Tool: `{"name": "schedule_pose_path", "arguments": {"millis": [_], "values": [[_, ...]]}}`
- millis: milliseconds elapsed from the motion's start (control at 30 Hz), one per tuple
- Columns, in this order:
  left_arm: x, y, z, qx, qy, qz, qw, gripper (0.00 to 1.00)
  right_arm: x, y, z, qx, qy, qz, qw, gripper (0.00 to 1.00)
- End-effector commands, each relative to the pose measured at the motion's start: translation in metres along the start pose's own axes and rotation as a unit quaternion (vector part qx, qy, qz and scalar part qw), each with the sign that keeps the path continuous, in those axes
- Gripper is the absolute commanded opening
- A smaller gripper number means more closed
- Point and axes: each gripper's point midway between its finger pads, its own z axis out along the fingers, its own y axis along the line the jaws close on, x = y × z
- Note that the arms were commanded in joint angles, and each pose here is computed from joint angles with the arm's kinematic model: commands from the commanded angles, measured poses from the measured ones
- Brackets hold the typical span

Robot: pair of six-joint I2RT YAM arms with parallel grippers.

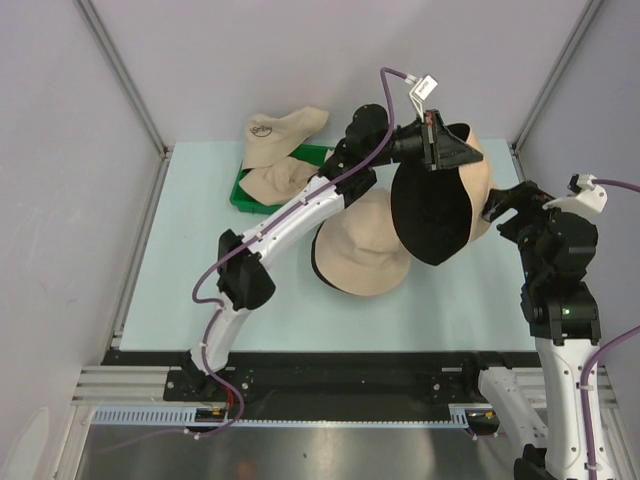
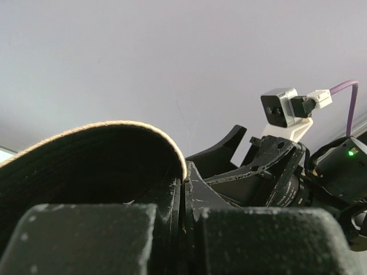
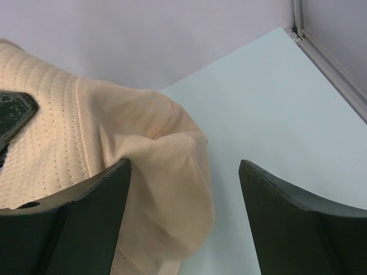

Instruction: Stack the hats

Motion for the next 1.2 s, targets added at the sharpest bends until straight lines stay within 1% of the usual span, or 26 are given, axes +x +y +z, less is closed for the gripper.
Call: {"name": "schedule_pose_path", "arguments": {"millis": [0,67,300,433,533,567,600,633,667,700,733,767,800,967,1033,1100,1133,1167], "values": [[-0.029,-0.048,0.002,0.069,-0.033,0.035,0.996,0.00,-0.029,0.012,-0.007,-0.016,-0.041,0.004,0.999,0.81],[-0.032,-0.054,0.003,0.079,-0.036,0.032,0.996,0.00,-0.031,0.013,-0.008,-0.017,-0.042,0.003,0.999,0.81],[-0.011,-0.072,0.018,0.119,-0.031,0.027,0.992,0.00,-0.041,0.010,-0.013,-0.008,-0.058,-0.006,0.998,0.81],[-0.007,-0.067,0.018,0.116,-0.025,0.029,0.993,0.00,-0.039,0.008,-0.015,-0.004,-0.057,-0.010,0.998,0.81],[-0.011,-0.050,0.011,0.087,-0.021,0.036,0.995,0.00,-0.038,0.007,-0.017,-0.005,-0.055,-0.006,0.998,0.81],[-0.023,-0.049,0.001,0.077,-0.027,0.043,0.996,0.00,-0.037,0.007,-0.017,-0.005,-0.055,-0.006,0.998,0.81],[-0.017,-0.033,-0.005,0.058,-0.019,0.035,0.998,0.00,-0.038,0.007,-0.018,-0.005,-0.056,-0.005,0.998,0.81],[-0.020,-0.028,-0.013,0.048,-0.019,0.036,0.998,0.00,-0.037,0.006,-0.018,-0.004,-0.055,-0.005,0.998,0.81],[-0.039,-0.038,-0.030,0.041,-0.030,0.049,0.997,0.00,-0.037,0.006,-0.019,-0.004,-0.056,-0.006,0.998,0.81],[-0.026,-0.015,-0.039,0.013,-0.019,0.040,0.999,0.00,-0.037,0.006,-0.019,-0.003,-0.057,-0.004,0.998,0.81],[-0.027,-0.010,-0.047,-0.002,-0.022,0.042,0.999,0.00,-0.035,0.005,-0.019,-0.003,-0.055,-0.005,0.998,0.81],[-0.043,-0.024,-0.066,-0.011,-0.036,0.057,0.998,0.00,-0.034,0.005,-0.018,-0.003,-0.054,-0.004,0.999,0.81],[-0.024,0.000,-0.077,-0.040,-0.020,0.048,0.998,0.00,-0.032,0.005,-0.016,-0.003,-0.051,-0.004,0.999,0.81],[-0.008,0.025,-0.143,-0.111,-0.019,0.042,0.993,0.00,-0.028,0.009,-0.012,-0.015,-0.046,0.001,0.999,0.81],[-0.001,0.024,-0.166,-0.135,-0.020,0.046,0.990,0.00,-0.025,0.009,-0.010,-0.016,-0.042,0.001,0.999,0.81],[0.004,0.032,-0.186,-0.166,-0.020,0.049,0.985,0.00,-0.023,0.010,-0.008,-0.018,-0.039,0.002,0.999,0.81],[0.000,0.022,-0.193,-0.170,-0.025,0.055,0.983,0.00,-0.021,0.009,-0.007,-0.018,-0.035,0.003,0.999,0.81],[0.000,0.025,-0.200,-0.181,-0.029,0.059,0.981,0.00,-0.020,0.010,-0.006,-0.021,-0.034,0.003,0.999,0.81]]}}
